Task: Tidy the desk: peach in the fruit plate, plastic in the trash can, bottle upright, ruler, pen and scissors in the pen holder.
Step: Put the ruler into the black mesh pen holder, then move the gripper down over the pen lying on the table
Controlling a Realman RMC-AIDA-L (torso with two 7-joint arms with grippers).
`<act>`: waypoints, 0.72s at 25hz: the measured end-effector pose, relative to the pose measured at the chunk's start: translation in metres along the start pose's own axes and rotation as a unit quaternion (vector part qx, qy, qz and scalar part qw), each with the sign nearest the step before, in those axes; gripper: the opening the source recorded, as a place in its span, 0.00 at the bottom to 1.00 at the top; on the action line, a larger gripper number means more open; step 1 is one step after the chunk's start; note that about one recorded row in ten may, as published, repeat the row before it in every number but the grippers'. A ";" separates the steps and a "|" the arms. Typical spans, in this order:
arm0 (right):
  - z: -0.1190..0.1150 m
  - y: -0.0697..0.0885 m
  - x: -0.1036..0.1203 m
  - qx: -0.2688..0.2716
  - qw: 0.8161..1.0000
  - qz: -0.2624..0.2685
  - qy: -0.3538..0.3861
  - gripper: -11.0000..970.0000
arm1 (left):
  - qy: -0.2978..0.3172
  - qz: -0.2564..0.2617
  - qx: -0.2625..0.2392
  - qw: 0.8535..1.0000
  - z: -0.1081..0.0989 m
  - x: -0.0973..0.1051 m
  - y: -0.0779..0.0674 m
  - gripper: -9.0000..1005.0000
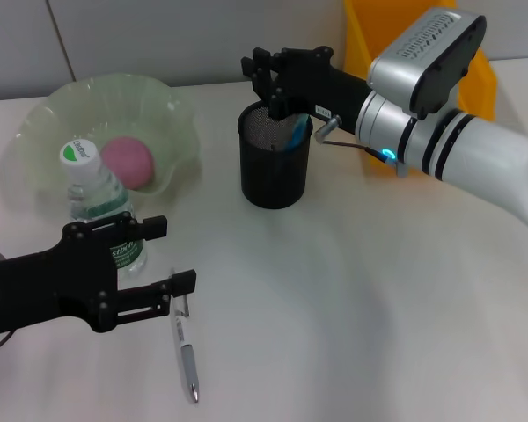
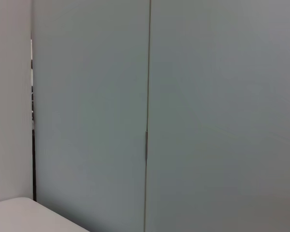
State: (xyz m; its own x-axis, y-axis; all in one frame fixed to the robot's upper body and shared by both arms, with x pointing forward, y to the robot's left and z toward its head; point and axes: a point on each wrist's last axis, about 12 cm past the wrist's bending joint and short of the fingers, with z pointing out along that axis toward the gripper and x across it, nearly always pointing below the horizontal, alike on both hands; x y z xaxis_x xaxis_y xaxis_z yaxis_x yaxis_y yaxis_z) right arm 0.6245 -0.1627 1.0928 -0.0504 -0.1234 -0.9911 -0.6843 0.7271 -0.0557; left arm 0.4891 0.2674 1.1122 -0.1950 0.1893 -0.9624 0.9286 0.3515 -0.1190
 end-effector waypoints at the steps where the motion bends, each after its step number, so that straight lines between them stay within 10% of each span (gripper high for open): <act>1: -0.001 0.000 0.000 -0.001 1.000 0.002 -0.002 0.13 | 0.000 0.000 0.000 1.000 0.000 0.000 0.000 0.78; 18: -0.078 -0.004 -0.004 -0.019 0.982 0.084 -0.171 0.59 | 0.033 -0.028 0.005 0.999 0.002 -0.007 0.000 0.78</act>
State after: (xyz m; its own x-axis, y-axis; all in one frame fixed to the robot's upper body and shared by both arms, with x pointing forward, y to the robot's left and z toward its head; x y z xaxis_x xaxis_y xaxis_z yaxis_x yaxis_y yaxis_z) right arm 0.5704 -0.2180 1.1061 0.0777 0.2345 -0.9690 -0.7145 0.6909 0.1099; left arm 0.4912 0.2645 1.1183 -0.2671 0.2305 -0.9357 0.9186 0.3543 -0.1750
